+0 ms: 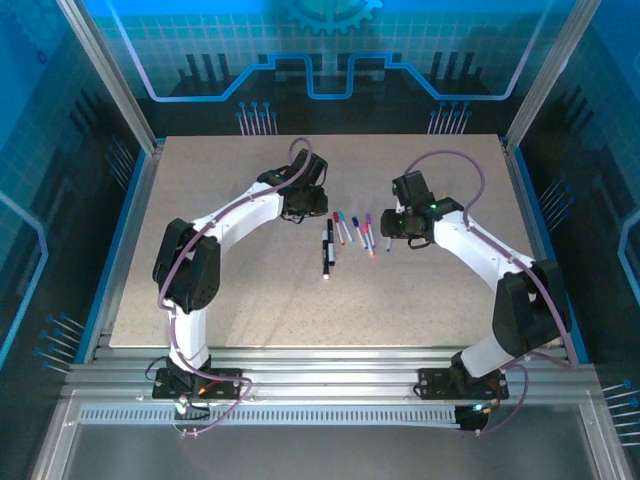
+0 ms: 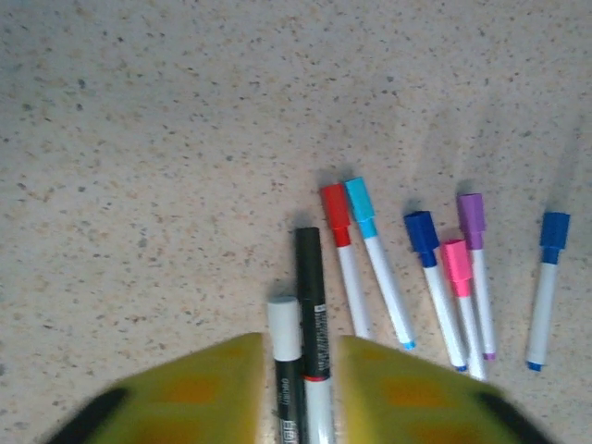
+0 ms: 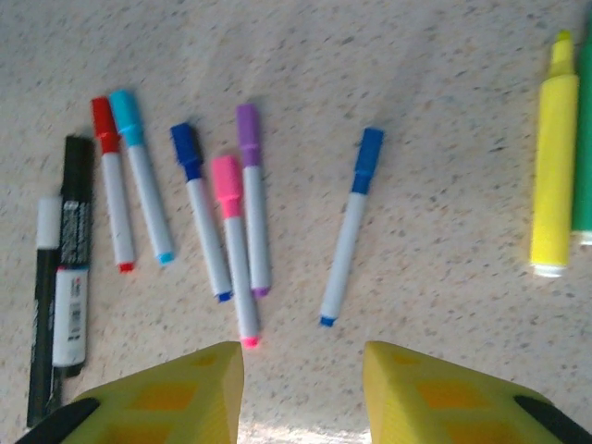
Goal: Open the pen caps
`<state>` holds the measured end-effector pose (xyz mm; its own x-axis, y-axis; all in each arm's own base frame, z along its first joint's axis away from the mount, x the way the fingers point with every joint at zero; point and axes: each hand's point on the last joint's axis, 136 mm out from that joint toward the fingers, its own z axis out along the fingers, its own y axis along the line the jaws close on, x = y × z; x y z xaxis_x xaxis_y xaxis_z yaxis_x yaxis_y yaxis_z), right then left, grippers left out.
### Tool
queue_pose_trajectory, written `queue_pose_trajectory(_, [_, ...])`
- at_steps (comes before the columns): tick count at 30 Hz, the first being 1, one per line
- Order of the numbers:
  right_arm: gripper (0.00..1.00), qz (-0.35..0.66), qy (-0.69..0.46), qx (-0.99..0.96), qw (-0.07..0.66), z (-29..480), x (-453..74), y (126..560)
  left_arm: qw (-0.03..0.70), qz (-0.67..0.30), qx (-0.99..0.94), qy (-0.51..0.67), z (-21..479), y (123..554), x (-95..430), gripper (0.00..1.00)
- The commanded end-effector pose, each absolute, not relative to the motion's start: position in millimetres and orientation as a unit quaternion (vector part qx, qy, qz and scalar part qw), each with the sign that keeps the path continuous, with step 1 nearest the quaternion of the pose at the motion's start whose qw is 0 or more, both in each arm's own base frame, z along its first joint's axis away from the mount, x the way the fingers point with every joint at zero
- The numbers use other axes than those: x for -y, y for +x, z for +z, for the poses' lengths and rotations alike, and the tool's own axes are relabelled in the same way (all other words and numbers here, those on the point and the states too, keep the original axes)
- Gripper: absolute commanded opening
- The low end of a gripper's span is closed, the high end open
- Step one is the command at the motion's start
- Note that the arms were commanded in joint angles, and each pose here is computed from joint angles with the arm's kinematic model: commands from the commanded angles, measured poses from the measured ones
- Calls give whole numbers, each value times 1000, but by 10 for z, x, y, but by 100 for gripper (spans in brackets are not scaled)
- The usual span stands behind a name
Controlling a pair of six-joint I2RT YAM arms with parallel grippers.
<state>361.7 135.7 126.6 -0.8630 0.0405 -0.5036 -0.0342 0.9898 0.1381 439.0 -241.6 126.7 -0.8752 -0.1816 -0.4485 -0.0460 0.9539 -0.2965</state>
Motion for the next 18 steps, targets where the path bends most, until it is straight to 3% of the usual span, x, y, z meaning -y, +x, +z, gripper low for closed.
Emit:
queue_pose_trajectory(1, [39,56,-1,-951,304,1451,-1382,3639,265,-169,-946,-78,1543,4431,2490,0])
queue_pose_trajectory(5, [38,32,-7,-946,322,1527,-1378,3637,270,-202,-935,-113,1746,4413,2491,0])
queue_pose_trajectory(9, [37,38,-8,-944,327,1540,-1405,3635,275,-303,-902,-137,1891,4412,2617,0])
queue_pose_trajectory(16, [36,57,-16,-949,311,1421,-1531,3640,205,-294,-928,-103,1642,4433,2787,0])
queue_pose_trajectory(18, [35,57,-19,-950,306,1396,-1556,3626,205,-284,-931,-105,1593,4430,2750,24])
